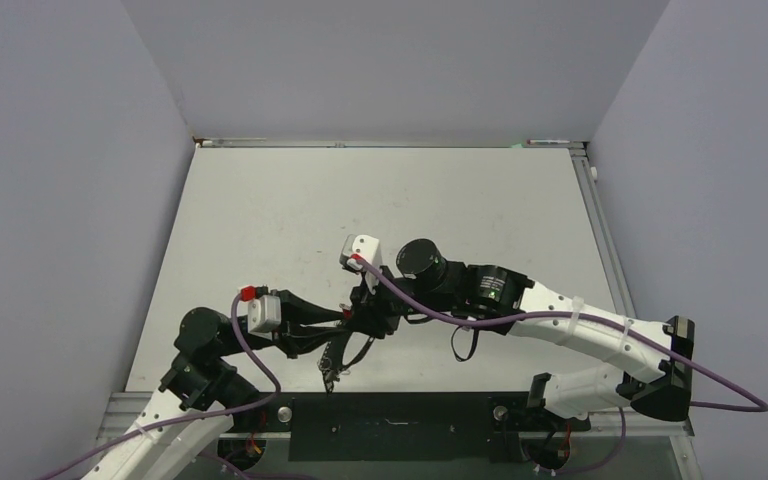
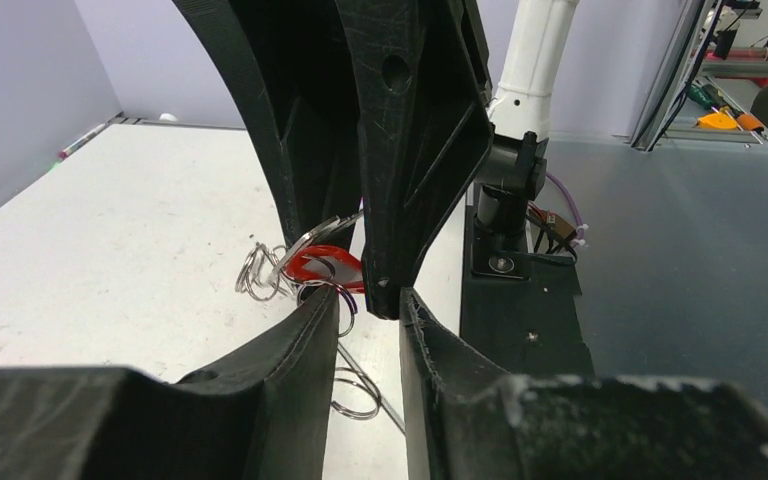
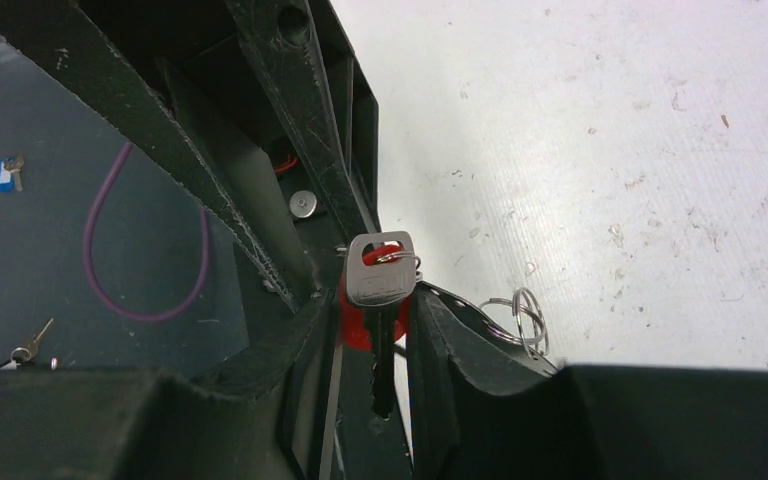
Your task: Put the keys on the keyring
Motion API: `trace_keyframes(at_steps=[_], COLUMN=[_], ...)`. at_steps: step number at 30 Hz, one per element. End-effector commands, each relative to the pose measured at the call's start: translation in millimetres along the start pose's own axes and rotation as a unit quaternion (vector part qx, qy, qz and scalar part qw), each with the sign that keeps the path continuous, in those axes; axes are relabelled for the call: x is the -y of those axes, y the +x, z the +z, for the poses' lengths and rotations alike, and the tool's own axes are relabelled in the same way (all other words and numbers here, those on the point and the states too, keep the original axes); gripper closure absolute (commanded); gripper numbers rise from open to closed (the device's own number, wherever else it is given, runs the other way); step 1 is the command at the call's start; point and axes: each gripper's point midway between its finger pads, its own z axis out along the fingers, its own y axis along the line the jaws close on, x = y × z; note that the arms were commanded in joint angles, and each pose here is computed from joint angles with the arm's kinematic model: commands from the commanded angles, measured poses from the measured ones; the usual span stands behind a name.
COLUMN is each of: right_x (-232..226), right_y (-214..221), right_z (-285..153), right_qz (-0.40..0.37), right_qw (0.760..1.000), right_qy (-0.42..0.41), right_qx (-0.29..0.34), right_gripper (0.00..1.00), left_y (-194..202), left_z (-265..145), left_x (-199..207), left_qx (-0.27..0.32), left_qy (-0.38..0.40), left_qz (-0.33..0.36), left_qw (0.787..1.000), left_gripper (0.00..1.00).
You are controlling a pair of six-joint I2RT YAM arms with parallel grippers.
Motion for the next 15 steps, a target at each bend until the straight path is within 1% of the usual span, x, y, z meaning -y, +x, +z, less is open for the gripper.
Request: trace_keyframes(at_steps=[1, 3, 4, 5, 7, 8, 15], right_x=[-82, -83, -84, -85, -86, -88, -89], right_y=[-31, -29, -28, -27, -27, -27, -31], right_z=[1, 2, 3, 3, 4, 4, 6], right_qz=[-0.023, -0.025, -0.025, -0.026, -0.026, -0.027, -0.024], right_qw=[0.988, 0.988, 0.988, 0.988, 0.988, 0.987, 0.989], right_qy=[-0.148, -0.149, -0.150, -0.151, -0.152, -0.154, -0.145], right_qx=[0.040, 0.036, 0.034, 0.032, 0.029, 0.028, 0.028], right_gripper=[0.95, 0.95, 0.95, 0.95, 0.95, 0.95, 0.95], left_y=[-17, -16, -17, -17, -19, -19, -25], left_z=[-2, -4, -4, -5, -6, -7, -11], left_x=[-37, -41, -42, -43, -47, -48, -46], left_qx=[0.019, 0.016, 0.016, 0.015, 0.014, 0.013, 0.024], left_qy=[-0.098, -0.108, -0.113, -0.117, -0.126, -0.130, -0.136], left_qz=[0.044, 0.046, 0.048, 0.049, 0.051, 0.051, 0.054], left_qw=[0.994, 0.993, 0.992, 0.992, 0.991, 0.990, 0.989], left_gripper=[0.75, 0.76, 0.79, 0.84, 0.98, 1.00, 1.00])
